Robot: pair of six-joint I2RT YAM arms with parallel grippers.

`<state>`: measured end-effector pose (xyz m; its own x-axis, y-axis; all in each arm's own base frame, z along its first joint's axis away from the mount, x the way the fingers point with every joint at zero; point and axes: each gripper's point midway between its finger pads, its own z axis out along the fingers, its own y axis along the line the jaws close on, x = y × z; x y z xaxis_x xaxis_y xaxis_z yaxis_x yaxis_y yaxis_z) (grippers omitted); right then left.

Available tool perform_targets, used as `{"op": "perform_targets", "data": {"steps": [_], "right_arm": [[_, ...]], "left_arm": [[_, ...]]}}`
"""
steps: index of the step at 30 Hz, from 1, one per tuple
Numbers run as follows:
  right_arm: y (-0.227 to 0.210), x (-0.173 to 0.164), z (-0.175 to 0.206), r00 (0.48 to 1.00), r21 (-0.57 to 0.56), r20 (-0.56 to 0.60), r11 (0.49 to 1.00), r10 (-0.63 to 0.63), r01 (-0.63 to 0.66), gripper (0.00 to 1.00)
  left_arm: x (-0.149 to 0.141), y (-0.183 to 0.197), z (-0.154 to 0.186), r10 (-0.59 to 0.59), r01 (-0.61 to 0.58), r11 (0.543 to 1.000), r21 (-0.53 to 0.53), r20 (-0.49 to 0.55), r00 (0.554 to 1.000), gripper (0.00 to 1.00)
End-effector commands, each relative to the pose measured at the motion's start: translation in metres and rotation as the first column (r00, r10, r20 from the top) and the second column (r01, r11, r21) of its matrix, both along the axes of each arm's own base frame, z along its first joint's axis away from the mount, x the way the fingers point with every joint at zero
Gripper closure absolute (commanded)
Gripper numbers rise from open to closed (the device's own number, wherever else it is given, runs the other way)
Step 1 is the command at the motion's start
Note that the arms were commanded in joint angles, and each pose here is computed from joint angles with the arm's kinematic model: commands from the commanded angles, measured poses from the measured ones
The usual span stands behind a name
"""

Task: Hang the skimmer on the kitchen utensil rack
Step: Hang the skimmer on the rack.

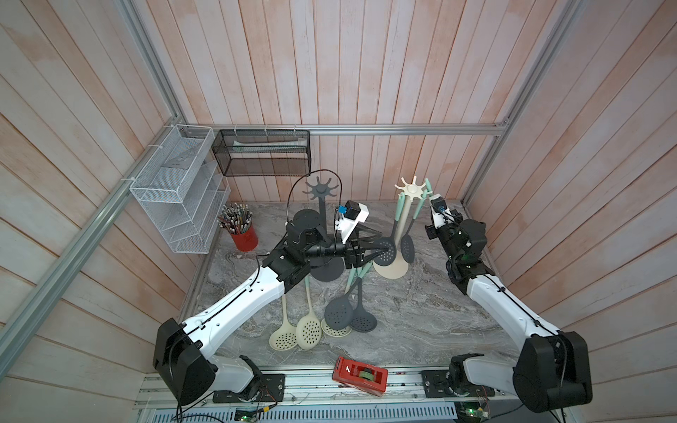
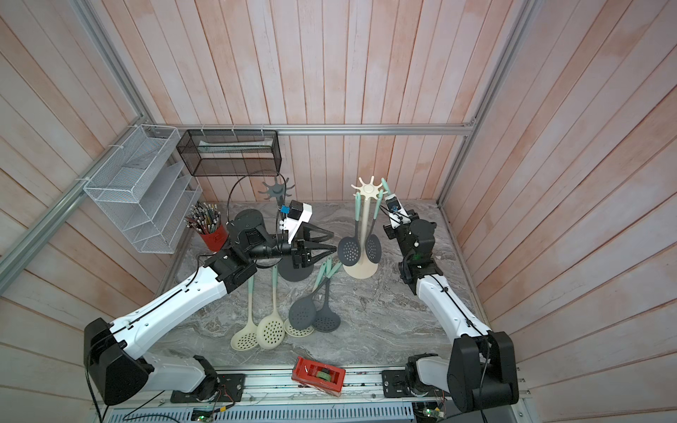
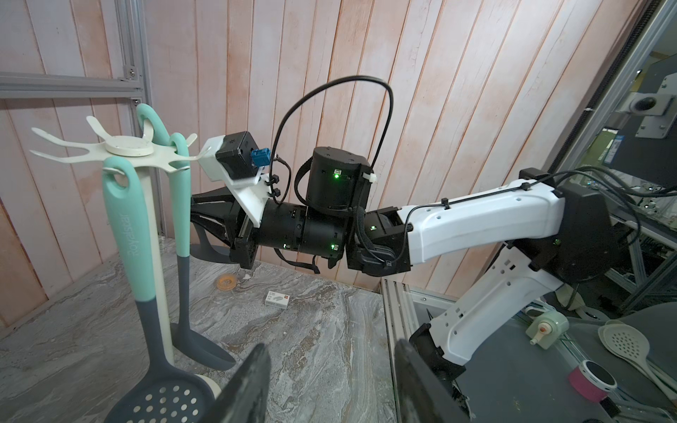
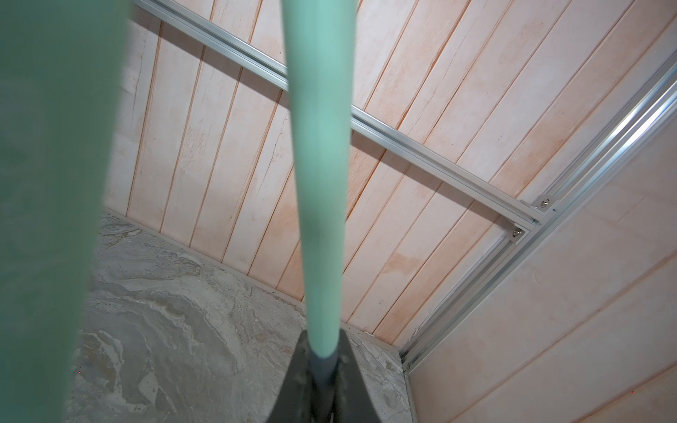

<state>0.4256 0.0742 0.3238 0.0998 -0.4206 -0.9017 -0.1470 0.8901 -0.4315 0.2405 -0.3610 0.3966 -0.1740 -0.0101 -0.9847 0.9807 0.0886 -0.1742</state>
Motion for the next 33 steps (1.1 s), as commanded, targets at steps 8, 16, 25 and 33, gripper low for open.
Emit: {"op": "perform_targets", "data": {"steps": [8, 16, 25, 33], "right_arm": [[0.016, -0.007, 0.002, 0.996, -0.024, 0.022, 0.996, 0.084, -0.083, 1.0], [0.02, -0.012, -0.005, 0.994, -0.041, 0.016, 0.993, 0.111, -0.111, 1.0], [0.02, -0.015, -0.013, 0.994, -0.005, 0.007, 0.994, 0.108, -0.108, 0.84], [0.012, -0.023, -0.003, 0.996, 0.056, 0.031, 0.995, 0.08, -0.081, 0.61]], "left_arm": [[0.001, 0.0, 0.005, -0.005, 0.005, 1.0, -0.016, 0.015, 1.0, 0.44], [0.0, 0.0, 0.005, -0.009, 0.009, 1.0, -0.018, 0.015, 1.0, 0.45], [0.0, 0.0, 0.004, -0.01, 0.011, 1.0, -0.018, 0.011, 1.0, 0.44], [0.0, 0.0, 0.005, -0.013, 0.013, 1.0, -0.021, 0.011, 1.0, 0.44]]}}
